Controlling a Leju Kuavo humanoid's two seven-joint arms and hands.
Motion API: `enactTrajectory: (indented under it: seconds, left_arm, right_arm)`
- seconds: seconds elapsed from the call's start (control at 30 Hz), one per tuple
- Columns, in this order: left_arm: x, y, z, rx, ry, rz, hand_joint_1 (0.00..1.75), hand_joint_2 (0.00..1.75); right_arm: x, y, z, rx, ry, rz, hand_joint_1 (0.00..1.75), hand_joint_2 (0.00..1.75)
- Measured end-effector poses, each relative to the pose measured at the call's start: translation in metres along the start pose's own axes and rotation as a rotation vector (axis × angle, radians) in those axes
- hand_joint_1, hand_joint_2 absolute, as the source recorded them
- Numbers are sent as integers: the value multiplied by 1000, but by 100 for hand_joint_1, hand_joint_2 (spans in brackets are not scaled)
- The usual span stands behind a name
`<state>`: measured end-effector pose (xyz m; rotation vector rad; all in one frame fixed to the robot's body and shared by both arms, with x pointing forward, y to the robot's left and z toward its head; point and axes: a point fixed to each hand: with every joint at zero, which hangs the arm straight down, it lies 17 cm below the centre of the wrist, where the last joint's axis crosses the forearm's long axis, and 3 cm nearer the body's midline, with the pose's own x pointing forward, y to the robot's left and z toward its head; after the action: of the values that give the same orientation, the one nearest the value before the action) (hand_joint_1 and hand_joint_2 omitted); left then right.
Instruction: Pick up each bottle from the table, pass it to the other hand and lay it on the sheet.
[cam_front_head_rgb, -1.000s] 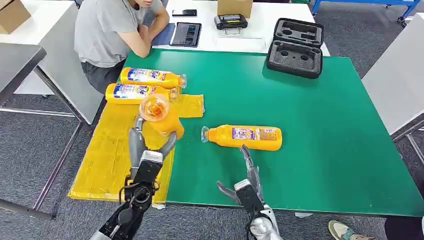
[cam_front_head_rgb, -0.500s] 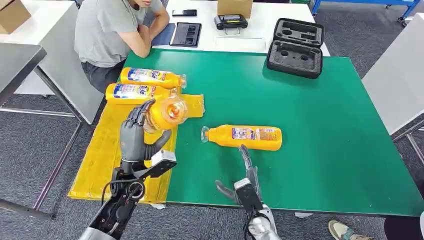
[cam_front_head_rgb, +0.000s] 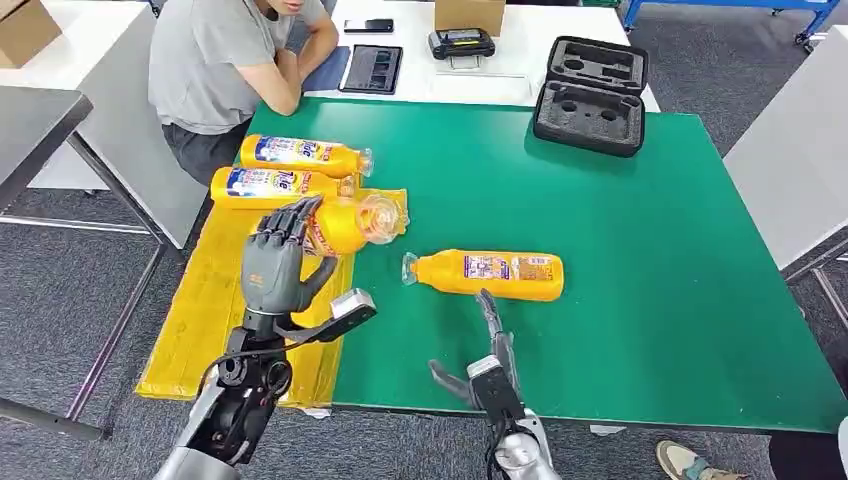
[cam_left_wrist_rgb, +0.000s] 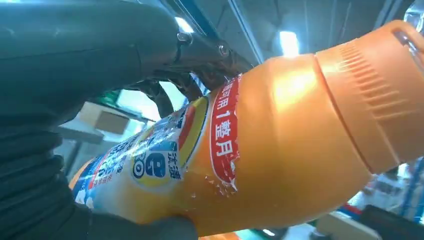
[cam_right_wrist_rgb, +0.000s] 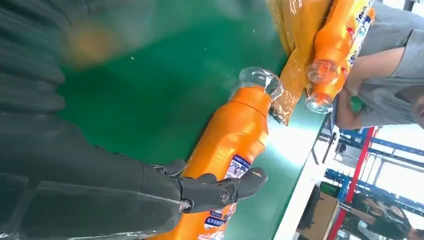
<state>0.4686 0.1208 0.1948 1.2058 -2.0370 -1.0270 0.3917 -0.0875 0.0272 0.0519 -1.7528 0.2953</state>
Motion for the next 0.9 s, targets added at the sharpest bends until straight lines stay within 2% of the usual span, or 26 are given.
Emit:
enactTrajectory:
  seconds: [0.17, 0.53, 0.9]
  left_arm:
    - [-10, -8, 3, -35, 43, -81, 175, 175]
    - [-16, -17, 7, -61, 67, -100, 175, 175]
    - [-26, -50, 17, -158, 118, -133, 175, 175]
  right_arm:
    - [0, 0, 0, 0, 1, -6, 0, 175]
    - [0, 0, 0, -1, 2, -6, 0, 175]
    - [1, 3, 0, 9, 0, -12, 0, 175]
